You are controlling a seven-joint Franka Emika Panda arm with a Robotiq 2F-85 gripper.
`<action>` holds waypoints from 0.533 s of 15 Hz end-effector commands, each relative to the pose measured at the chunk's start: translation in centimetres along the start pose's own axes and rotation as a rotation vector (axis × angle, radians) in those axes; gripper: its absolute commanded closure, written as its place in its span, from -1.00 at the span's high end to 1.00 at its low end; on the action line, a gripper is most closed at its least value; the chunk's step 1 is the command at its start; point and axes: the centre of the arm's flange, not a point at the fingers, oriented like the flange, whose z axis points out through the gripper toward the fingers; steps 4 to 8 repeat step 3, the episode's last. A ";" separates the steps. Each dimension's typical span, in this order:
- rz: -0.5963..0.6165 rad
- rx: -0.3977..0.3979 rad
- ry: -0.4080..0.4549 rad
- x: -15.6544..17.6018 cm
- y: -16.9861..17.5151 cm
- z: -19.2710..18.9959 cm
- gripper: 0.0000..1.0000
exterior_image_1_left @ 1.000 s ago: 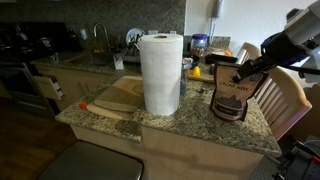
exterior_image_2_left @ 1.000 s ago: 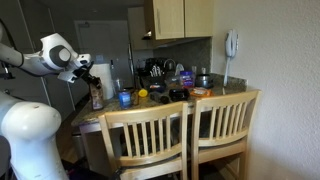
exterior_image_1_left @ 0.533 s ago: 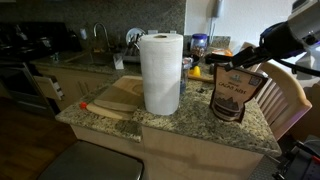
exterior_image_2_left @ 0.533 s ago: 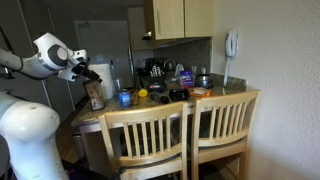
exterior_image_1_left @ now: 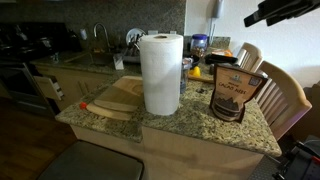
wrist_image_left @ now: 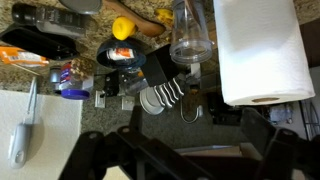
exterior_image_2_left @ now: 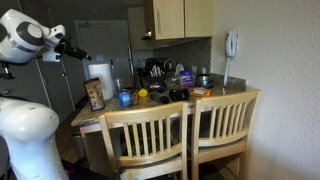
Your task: Move the packet of cocoa away from the cup
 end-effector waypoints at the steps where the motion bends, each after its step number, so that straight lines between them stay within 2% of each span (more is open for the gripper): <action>1: -0.007 -0.013 -0.030 0.8 0.1 -1.2 1.00; 3: -0.015 -0.006 -0.071 2.1 0.4 -2.7 1.00; 8: -0.015 -0.006 -0.071 2.1 0.4 -2.7 1.00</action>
